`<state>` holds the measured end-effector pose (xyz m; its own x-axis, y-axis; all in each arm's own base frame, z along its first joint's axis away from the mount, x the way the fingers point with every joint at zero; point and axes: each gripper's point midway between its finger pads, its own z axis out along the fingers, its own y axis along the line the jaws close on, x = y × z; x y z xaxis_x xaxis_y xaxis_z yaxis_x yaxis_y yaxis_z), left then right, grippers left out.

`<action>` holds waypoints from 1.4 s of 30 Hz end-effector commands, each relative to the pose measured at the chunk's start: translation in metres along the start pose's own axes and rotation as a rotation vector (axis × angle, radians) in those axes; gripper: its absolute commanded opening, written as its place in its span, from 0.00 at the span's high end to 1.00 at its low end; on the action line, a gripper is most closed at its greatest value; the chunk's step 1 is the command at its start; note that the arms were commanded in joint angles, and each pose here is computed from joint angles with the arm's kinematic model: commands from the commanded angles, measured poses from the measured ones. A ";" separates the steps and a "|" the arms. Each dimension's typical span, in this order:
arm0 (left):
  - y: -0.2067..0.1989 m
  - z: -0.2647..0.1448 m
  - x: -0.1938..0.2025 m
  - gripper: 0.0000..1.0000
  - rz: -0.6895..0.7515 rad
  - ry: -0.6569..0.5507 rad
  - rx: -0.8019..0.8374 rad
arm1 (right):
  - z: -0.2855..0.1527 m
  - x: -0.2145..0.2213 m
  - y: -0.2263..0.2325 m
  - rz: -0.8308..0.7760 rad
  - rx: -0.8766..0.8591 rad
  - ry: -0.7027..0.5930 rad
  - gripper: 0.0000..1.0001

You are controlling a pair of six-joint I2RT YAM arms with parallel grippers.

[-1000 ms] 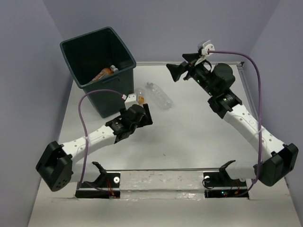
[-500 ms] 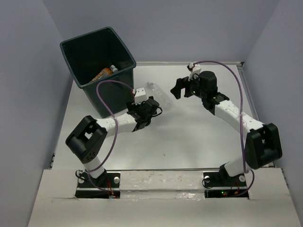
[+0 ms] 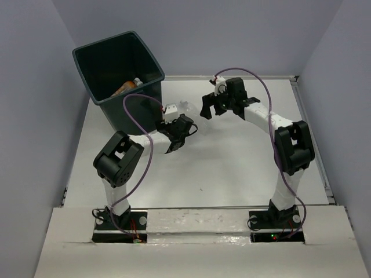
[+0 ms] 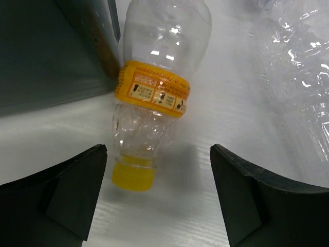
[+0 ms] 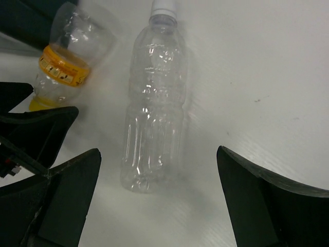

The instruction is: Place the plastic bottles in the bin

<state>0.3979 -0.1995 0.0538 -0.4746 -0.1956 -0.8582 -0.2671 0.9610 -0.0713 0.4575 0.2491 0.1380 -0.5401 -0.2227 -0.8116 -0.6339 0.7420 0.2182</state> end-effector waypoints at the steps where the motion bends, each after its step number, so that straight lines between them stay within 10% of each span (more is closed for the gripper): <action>1: -0.016 0.015 -0.013 0.12 -0.041 -0.018 0.040 | 0.021 -0.005 -0.017 -0.049 0.020 0.045 0.00; 13: -0.004 0.006 0.013 0.66 -0.060 0.046 0.073 | 0.054 0.032 0.010 -0.005 -0.043 0.154 0.12; 21: 0.001 -0.019 0.025 0.99 -0.065 0.060 0.102 | 0.031 0.025 0.008 0.065 0.044 0.085 0.67; 32: -0.022 -0.134 -0.030 1.00 -0.098 -0.054 0.295 | -0.033 0.032 0.021 0.120 0.119 -0.008 0.83; 42: -0.024 -0.278 -0.213 1.00 -0.280 -0.402 0.538 | -0.108 0.007 0.036 0.173 0.191 -0.193 0.84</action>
<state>0.2674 -0.2740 0.2740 -0.2932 -0.3567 -0.8870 0.1751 0.8921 -0.4166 0.3716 0.2138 0.1549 -0.6011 -0.0761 -0.7955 -0.4426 0.8605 0.2521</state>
